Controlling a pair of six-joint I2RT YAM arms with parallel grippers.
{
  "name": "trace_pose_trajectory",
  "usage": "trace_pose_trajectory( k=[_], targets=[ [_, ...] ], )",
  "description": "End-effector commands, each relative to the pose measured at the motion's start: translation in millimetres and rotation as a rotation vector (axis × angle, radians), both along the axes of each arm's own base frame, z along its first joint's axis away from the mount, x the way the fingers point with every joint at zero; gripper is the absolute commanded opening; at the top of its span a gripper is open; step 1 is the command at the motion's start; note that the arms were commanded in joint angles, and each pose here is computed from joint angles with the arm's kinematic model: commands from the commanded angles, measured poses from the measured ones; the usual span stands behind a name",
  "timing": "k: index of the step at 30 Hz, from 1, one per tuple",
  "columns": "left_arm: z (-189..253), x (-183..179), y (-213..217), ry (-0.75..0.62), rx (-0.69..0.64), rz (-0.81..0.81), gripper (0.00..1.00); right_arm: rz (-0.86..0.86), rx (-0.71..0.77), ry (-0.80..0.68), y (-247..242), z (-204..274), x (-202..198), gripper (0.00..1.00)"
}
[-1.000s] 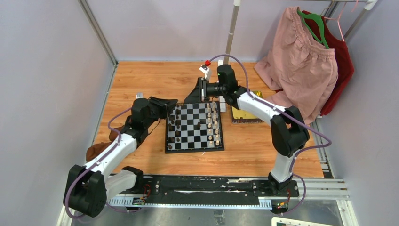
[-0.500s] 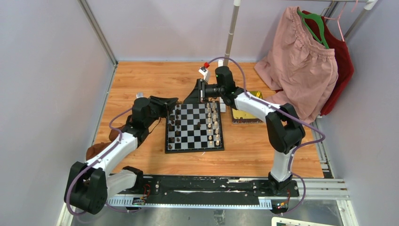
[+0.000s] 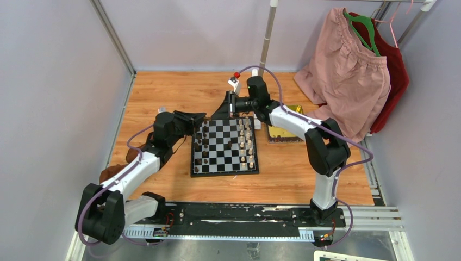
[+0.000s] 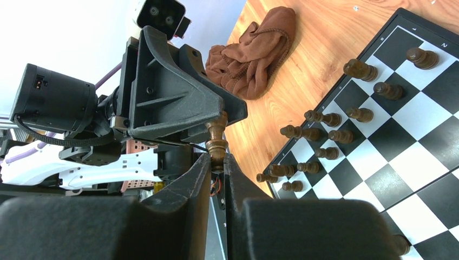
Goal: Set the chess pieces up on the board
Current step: Pick up the chess piece from the storage box.
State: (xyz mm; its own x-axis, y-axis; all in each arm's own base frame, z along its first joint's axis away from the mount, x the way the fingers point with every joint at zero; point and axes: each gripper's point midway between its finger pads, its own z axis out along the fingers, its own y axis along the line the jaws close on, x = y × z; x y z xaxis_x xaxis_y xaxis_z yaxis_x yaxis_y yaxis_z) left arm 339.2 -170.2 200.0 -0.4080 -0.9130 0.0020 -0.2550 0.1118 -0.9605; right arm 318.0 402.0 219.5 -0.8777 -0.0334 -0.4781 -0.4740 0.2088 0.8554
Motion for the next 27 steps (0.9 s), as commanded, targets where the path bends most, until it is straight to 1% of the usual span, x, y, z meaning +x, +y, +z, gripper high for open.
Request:
trace_pose_trajectory(
  k=[1, 7, 11, 14, 20, 27],
  targets=[
    [9.8, 4.4, -2.5, -0.031, -0.014, -0.008, 0.00, 0.038, 0.031, -0.017, 11.9, 8.2, -2.9, 0.16],
    [7.8, 5.1, -3.7, -0.028, -0.015, -0.013, 0.00, 0.049, 0.033, -0.010, 15.6, 6.8, -5.6, 0.14],
    [7.0, 5.4, -5.0, -0.028, -0.018, -0.019, 0.00, 0.051, 0.032, -0.006, 16.7, 5.9, -5.5, 0.10],
    [6.2, 6.0, -4.2, -0.026, -0.017, -0.014, 0.00, 0.055, 0.032, 0.001, 18.0, 5.4, -5.6, 0.10],
    [6.0, 6.6, -3.9, -0.029, -0.020, -0.010, 0.00, 0.068, 0.034, 0.002, 20.7, 6.5, -9.6, 0.19],
    [3.8, 7.4, -4.0, -0.024, -0.016, -0.011, 0.00, 0.077, 0.034, -0.002, 22.2, 8.6, -12.7, 0.22]
  ],
)
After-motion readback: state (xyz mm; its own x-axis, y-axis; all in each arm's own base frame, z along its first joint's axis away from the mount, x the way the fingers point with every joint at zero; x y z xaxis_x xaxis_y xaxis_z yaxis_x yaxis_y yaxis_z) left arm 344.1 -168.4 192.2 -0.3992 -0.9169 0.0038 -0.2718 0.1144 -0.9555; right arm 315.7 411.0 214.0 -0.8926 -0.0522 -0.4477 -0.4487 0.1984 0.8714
